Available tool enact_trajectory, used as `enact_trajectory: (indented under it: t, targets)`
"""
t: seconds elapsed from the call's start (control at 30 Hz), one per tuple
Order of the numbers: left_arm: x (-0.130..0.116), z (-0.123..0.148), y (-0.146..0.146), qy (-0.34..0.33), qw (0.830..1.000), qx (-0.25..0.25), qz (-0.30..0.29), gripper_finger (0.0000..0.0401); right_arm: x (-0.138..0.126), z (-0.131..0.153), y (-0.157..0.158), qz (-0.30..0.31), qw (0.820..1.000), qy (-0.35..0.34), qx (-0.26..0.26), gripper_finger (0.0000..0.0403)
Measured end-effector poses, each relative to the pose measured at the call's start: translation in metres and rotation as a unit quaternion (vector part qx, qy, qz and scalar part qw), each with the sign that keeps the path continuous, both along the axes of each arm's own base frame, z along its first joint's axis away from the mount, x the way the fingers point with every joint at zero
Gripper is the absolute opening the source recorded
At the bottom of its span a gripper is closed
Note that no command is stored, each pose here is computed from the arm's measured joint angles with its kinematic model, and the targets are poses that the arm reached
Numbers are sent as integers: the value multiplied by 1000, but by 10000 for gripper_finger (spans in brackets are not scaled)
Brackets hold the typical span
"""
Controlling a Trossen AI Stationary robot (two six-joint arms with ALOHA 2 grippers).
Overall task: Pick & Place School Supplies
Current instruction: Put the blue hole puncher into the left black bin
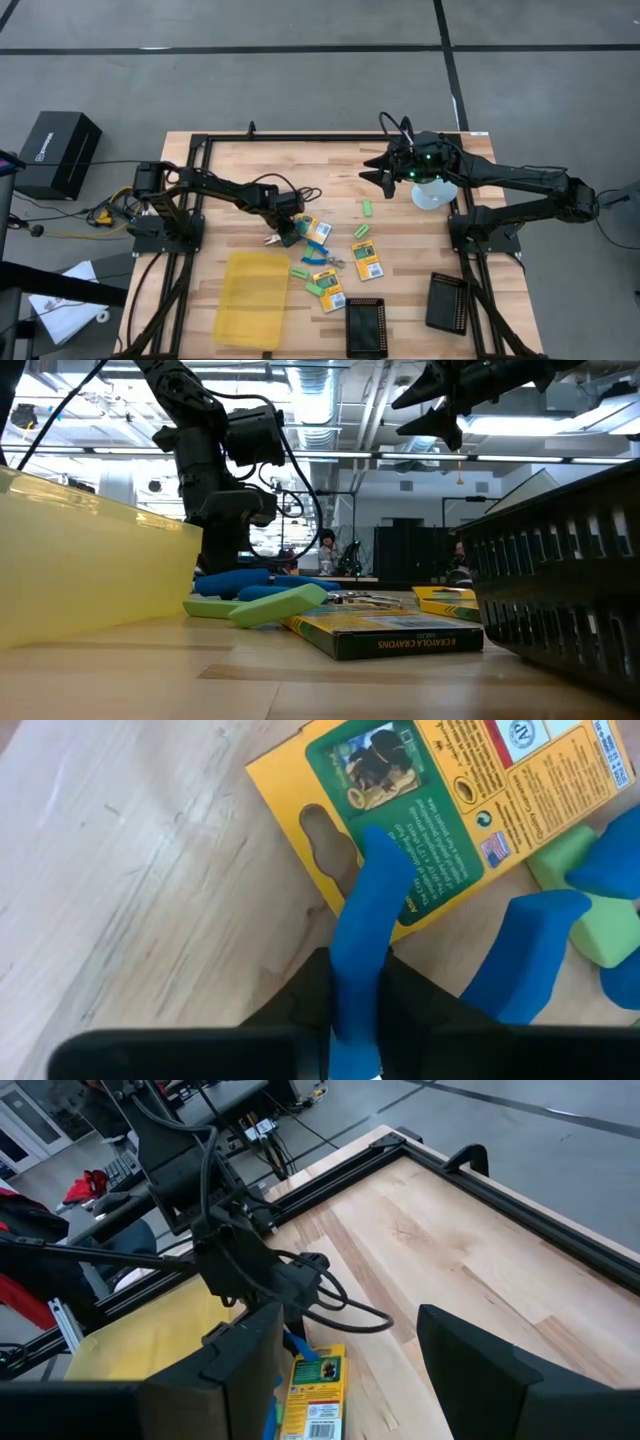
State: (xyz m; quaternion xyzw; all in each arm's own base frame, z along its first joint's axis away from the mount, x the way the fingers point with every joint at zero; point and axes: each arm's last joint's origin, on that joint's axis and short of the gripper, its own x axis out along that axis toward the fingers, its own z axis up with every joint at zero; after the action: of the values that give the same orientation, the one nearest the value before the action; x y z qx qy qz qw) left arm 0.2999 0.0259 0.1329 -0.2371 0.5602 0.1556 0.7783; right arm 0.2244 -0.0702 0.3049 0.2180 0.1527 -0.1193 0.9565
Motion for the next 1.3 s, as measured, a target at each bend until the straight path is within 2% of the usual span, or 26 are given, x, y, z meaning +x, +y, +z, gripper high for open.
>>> enact_trajectory:
  t: [0.17,0.3,0.4,0.6,0.7,0.87,0.93,1.03,1.1,1.17,1.3]
  targets:
    - [1,8,-1,-20,1000,-10,-1,37,0,0,0,-1,1000,-2,0,224]
    - [0,36,-1,-80,997,-12,7,37,0,1,0,0,1000,-6,-2,224]
    - [-5,60,0,-126,991,-2,33,37,0,2,-1,-1,1000,-9,-3,224]
    - [-19,103,3,-219,975,15,43,37,1,7,-3,-5,999,-36,-12,224]
    - [-15,113,-2,-265,964,28,-4,37,1,9,-7,-13,999,-45,-15,224]
    - [5,124,-16,-358,928,38,-101,37,-1,10,-14,-27,998,-52,-18,224]
    - [13,121,-18,-349,928,33,-127,37,-2,10,-16,-31,998,-52,-13,224]
    - [30,121,-18,-358,915,36,-184,37,-4,11,-20,-39,998,-58,-3,224]
    - [41,123,-19,-369,898,42,-236,37,-5,11,-22,-46,997,-60,0,224]
    - [53,125,-19,-377,887,53,-262,37,-6,11,-24,-51,997,-60,6,224]
    - [80,127,-21,-398,854,56,-331,37,-7,11,-28,-60,996,-60,6,224]
